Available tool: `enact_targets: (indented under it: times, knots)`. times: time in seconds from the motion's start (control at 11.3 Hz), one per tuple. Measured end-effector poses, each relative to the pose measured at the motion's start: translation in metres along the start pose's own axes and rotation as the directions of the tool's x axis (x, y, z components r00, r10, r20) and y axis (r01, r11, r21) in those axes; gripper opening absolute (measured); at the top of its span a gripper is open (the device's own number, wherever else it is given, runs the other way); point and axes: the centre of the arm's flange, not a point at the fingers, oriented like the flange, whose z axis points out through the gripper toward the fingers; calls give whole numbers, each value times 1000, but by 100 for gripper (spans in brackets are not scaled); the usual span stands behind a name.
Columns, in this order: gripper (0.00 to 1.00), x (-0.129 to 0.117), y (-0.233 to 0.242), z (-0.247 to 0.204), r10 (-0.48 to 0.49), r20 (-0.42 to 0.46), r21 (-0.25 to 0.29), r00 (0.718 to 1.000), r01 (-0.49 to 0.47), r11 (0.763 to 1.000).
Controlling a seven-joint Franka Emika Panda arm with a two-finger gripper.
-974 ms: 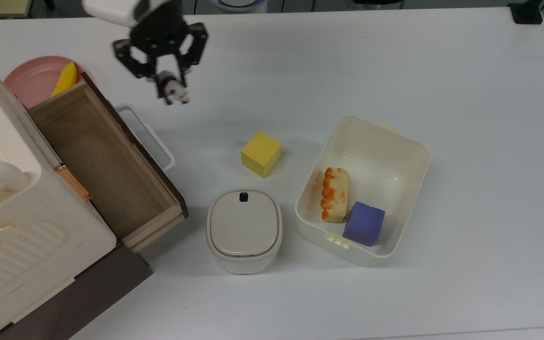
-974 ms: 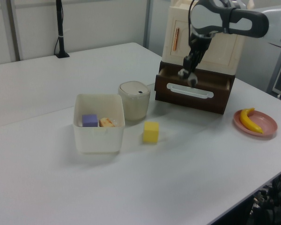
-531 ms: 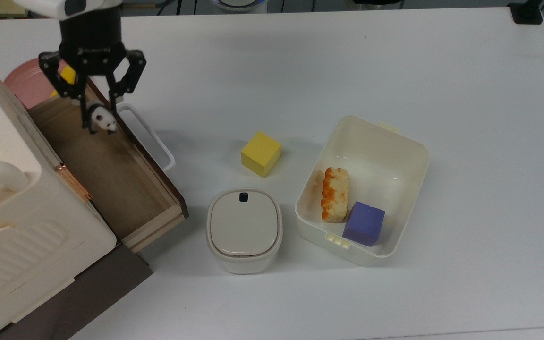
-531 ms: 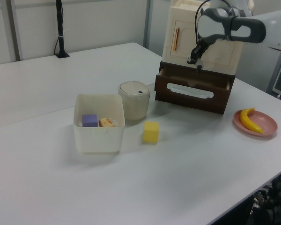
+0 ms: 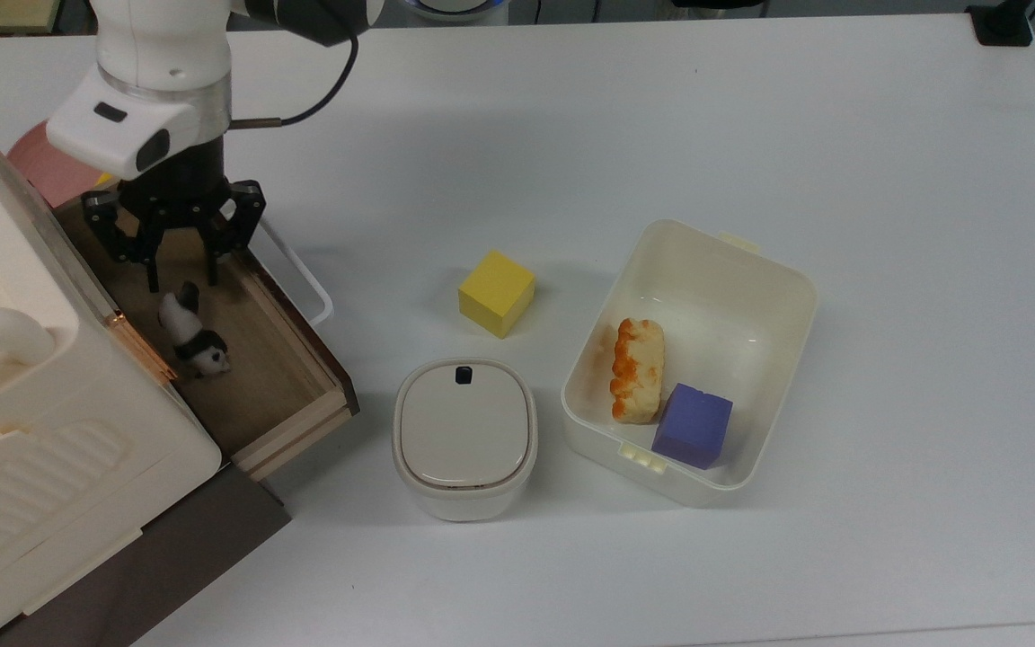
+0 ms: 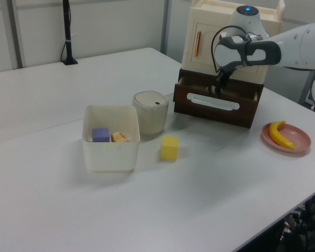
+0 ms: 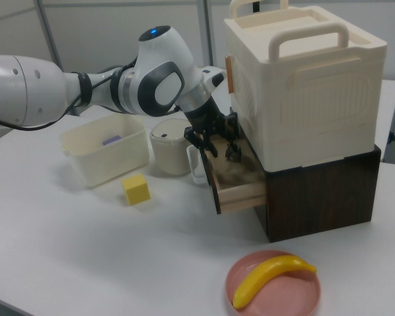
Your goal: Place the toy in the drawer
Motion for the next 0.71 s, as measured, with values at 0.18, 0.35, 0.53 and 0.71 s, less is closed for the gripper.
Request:
enact_targets:
  times: [0.18,0.35,0.53,0.71]
  knots:
    - [74,-1,-3,2,-2,4,4,1000,2,1000]
    - [76,8,-6,-20,57,-32,-3,998,-57,998]
    - [82,18,-29,-58,143,-25,36,989,-142,989]
    - [89,22,-70,-88,179,74,106,981,-186,977]
